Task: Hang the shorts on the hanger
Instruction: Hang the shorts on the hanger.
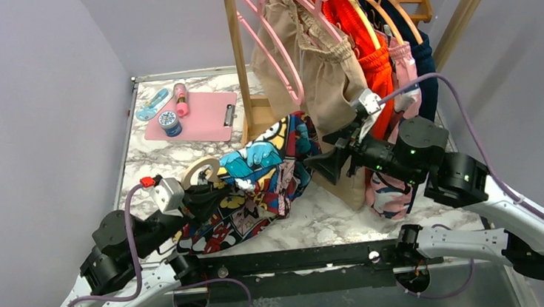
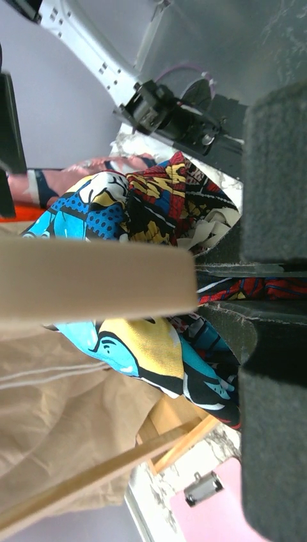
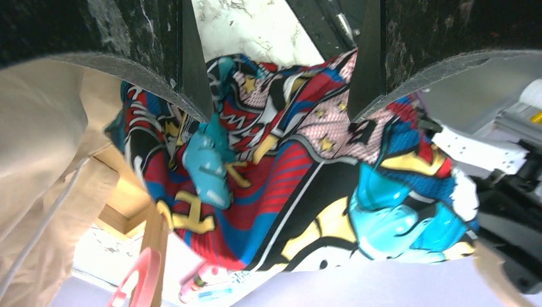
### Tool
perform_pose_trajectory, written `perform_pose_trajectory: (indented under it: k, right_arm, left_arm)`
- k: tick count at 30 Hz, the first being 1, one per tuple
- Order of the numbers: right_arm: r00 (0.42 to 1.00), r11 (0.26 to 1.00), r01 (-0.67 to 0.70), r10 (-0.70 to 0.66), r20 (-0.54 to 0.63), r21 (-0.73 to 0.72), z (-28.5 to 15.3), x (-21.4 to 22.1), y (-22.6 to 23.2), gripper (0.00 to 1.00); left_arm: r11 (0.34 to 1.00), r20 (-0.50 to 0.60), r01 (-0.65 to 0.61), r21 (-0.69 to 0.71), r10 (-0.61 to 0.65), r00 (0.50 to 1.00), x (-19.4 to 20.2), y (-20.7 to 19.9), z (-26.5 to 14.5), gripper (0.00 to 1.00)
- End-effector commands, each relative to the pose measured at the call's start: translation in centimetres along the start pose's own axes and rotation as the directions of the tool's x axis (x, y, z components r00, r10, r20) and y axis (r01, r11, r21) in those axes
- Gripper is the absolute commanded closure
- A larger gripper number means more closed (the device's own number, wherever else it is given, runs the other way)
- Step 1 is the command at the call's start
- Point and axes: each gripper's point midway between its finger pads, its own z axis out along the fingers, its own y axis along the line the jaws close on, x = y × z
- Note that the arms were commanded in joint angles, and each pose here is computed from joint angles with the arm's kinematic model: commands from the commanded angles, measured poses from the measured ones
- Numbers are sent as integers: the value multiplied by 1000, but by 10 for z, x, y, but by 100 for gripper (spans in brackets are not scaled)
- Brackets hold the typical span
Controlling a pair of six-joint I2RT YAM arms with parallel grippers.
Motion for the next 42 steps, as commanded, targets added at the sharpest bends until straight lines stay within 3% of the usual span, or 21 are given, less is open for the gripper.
perform_pose_trajectory:
  k: [1,5,8,13,19,26,38,40,42]
  right_arm:
    - [997,998,-8,2,80,64,13,-9,-11,21]
    - [992,992,-5,-11,124,127,12,-23,-21,21]
    - [995,979,-19,-1,96,201,13,-20,-33,24]
    - [996,981,-43,27,86,187,12,-12,-31,43]
    - [990,936,-95,53,130,339,-13,-10,-61,42]
    - [992,945,-103,76,100,311,-22,14,-60,42]
    - [993,979,-108,115,-30,173,12,54,-33,47]
    - [992,980,-109,118,-46,168,17,59,-32,52]
    - [991,979,-112,124,-59,170,20,64,-32,64]
  left_arm:
    - [991,46,3,131,-9,999,-20,-24,-3,100]
    - [984,-6,14,176,-14,1000,-12,-32,-4,100]
    - [981,-21,27,190,-24,999,-9,-35,-6,100]
    - [983,-17,35,180,-33,999,-9,-34,-8,100]
    - [981,-19,28,190,-25,1000,-11,-35,-11,100]
    - [984,-12,25,175,-24,1000,-10,-33,-14,100]
    - [987,4,20,157,-21,1000,-15,-29,-16,100]
    - [988,13,20,150,-22,1000,-17,-28,-17,100]
    - [990,19,20,143,-23,1000,-19,-27,-18,100]
